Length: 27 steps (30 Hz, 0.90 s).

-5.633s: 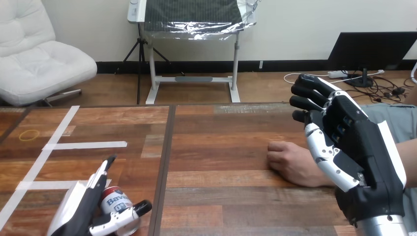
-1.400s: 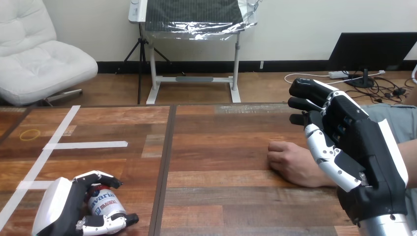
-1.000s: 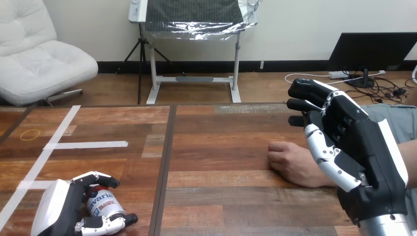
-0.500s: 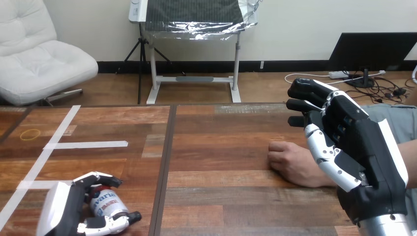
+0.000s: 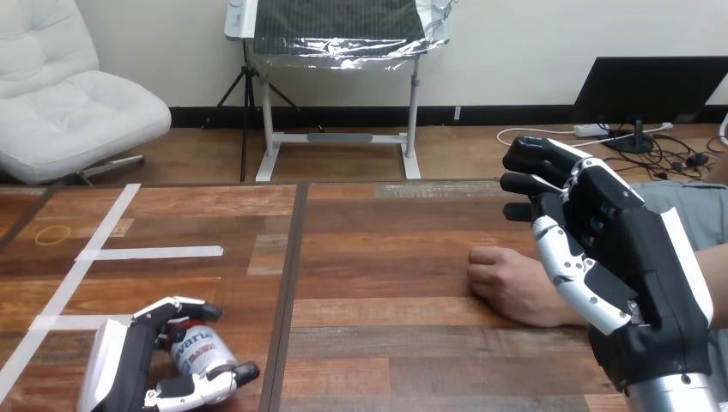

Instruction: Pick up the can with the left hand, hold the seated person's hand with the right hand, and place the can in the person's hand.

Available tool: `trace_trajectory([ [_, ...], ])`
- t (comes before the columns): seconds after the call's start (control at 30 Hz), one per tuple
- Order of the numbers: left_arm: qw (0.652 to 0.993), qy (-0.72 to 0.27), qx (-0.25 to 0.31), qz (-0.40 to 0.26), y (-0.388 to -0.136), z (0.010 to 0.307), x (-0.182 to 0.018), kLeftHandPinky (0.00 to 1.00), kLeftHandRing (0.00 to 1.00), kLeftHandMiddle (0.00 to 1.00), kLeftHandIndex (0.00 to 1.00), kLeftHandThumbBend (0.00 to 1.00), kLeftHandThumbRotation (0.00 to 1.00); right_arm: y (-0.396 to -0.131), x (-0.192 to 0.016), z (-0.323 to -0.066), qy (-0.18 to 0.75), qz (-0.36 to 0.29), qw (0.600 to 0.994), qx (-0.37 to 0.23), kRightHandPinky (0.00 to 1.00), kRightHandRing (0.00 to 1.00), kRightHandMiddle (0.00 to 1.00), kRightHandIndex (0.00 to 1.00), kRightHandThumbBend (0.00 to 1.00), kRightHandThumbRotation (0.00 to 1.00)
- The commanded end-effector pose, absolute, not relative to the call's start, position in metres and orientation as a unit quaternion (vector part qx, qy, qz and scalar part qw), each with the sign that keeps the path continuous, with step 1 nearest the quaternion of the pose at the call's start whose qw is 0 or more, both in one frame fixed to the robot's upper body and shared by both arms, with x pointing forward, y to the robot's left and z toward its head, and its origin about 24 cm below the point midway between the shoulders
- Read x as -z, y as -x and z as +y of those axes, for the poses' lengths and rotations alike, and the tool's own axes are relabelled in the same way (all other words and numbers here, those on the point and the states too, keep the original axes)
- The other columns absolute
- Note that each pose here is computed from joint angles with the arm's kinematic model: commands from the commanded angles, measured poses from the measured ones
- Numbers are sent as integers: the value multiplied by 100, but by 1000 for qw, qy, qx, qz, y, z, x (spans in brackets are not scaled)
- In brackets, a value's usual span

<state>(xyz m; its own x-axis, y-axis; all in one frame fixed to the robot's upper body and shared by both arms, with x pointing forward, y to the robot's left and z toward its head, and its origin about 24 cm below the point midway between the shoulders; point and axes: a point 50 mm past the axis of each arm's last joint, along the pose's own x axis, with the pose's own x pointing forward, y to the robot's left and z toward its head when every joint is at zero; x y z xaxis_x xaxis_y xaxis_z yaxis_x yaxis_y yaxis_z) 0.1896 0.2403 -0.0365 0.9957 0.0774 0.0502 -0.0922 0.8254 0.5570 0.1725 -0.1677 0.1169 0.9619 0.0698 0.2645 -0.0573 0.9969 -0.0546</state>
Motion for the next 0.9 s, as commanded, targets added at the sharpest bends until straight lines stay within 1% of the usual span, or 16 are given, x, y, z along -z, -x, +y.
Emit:
trace_trajectory([
  [0.0,958,-266,-60,-91,-210,235,12,42,45,53,57,74,0,-179,-134,-165,25,-186,982,-37,69,76,78,75,2,0],
  [0.27,958,-256,-59,-118,-215,228,4,41,45,52,56,75,0,-180,-134,-165,20,-185,982,-35,69,76,78,76,2,0],
  [0.47,960,-233,-47,-146,-220,218,-8,40,44,52,56,75,0,-180,-134,-164,17,-187,982,-35,70,76,78,76,2,0],
  [0.87,958,-201,-11,-204,-228,200,-32,41,45,52,57,76,7,-180,-134,-164,19,-188,981,-32,70,76,77,77,3,0],
])
